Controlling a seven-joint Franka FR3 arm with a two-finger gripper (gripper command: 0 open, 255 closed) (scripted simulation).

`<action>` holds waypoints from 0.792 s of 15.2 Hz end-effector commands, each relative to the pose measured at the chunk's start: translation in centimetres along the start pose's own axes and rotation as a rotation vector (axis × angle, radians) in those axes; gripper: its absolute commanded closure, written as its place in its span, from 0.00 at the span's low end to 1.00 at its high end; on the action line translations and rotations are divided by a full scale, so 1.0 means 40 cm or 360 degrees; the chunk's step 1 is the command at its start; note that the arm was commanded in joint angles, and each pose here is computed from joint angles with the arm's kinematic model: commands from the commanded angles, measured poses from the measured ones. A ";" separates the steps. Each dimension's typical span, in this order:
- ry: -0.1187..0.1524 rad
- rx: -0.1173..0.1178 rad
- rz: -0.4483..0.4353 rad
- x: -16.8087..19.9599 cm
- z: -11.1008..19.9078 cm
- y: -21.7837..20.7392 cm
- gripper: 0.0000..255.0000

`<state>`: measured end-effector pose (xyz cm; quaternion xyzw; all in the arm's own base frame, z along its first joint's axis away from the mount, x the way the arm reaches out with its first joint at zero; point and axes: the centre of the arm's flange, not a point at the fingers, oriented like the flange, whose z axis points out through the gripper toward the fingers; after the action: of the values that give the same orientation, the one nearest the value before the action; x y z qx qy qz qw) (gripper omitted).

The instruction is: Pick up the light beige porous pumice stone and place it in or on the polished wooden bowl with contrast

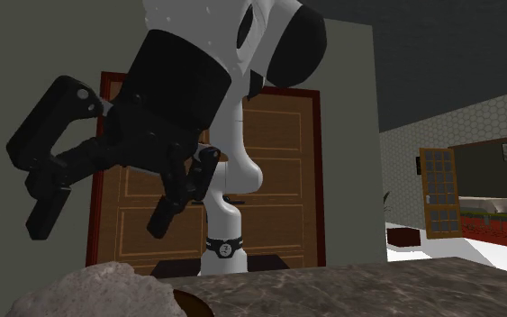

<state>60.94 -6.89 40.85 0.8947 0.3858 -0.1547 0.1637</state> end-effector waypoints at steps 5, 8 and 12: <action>0.0000 0.0000 0.0000 0.000 -0.125 0.000 0.00; 0.0000 0.0000 0.0000 0.000 -0.125 0.000 0.00; 0.0000 0.0000 0.0000 0.000 -0.125 0.000 0.00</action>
<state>61.69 -4.84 45.34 0.8947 0.3858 -0.1547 0.1637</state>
